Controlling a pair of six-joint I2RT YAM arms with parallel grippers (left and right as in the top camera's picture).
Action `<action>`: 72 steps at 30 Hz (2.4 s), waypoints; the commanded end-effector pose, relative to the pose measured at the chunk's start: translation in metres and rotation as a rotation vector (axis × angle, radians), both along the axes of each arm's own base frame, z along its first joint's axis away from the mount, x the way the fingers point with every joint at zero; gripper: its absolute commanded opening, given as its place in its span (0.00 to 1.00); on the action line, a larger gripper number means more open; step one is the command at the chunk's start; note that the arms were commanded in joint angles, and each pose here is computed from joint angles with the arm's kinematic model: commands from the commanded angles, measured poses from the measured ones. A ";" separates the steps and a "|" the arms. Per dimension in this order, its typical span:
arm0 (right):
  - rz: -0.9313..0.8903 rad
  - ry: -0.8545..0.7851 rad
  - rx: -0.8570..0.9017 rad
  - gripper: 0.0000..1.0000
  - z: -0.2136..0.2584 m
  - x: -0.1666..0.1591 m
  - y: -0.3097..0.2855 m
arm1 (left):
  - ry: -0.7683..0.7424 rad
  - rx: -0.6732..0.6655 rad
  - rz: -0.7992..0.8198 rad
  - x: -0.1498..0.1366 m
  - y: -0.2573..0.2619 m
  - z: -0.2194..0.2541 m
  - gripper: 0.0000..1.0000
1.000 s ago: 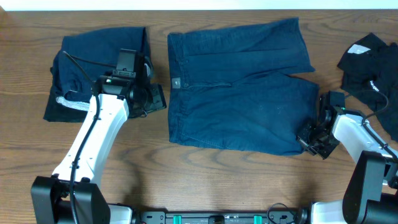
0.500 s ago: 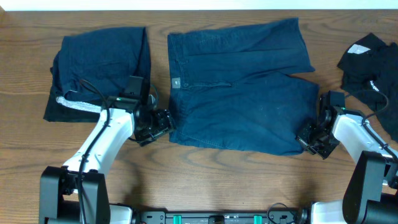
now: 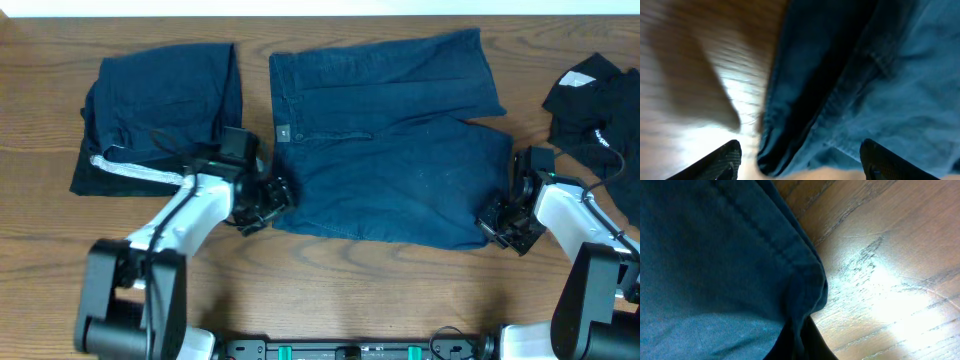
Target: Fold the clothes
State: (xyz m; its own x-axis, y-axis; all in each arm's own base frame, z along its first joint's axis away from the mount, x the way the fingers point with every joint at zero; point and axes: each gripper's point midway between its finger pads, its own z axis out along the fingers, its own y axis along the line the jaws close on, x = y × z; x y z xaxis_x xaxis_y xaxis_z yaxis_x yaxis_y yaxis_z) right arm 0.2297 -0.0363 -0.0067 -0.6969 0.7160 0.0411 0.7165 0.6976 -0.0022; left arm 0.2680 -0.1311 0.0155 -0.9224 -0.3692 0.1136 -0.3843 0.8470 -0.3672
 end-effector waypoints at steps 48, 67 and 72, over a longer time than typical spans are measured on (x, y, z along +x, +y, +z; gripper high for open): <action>0.057 -0.231 -0.049 0.01 0.147 -0.024 0.003 | -0.001 0.139 -0.150 -0.080 0.010 0.083 0.07; 0.105 -0.469 -0.013 0.01 0.177 0.148 -0.009 | -0.545 0.105 0.064 0.067 0.022 0.162 0.07; 0.143 -0.561 -0.016 0.01 0.167 0.190 0.001 | -0.642 0.180 0.111 0.101 0.032 0.163 0.07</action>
State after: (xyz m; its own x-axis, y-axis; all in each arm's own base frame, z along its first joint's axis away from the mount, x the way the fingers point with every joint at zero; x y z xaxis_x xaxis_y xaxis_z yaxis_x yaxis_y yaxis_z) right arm 0.4036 -0.0310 0.1592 -0.7118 0.6271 -0.3165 0.5192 0.7732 0.3643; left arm 0.3493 -0.1268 0.1816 -0.8053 -0.3924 -0.4444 -0.1440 0.8567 -0.4954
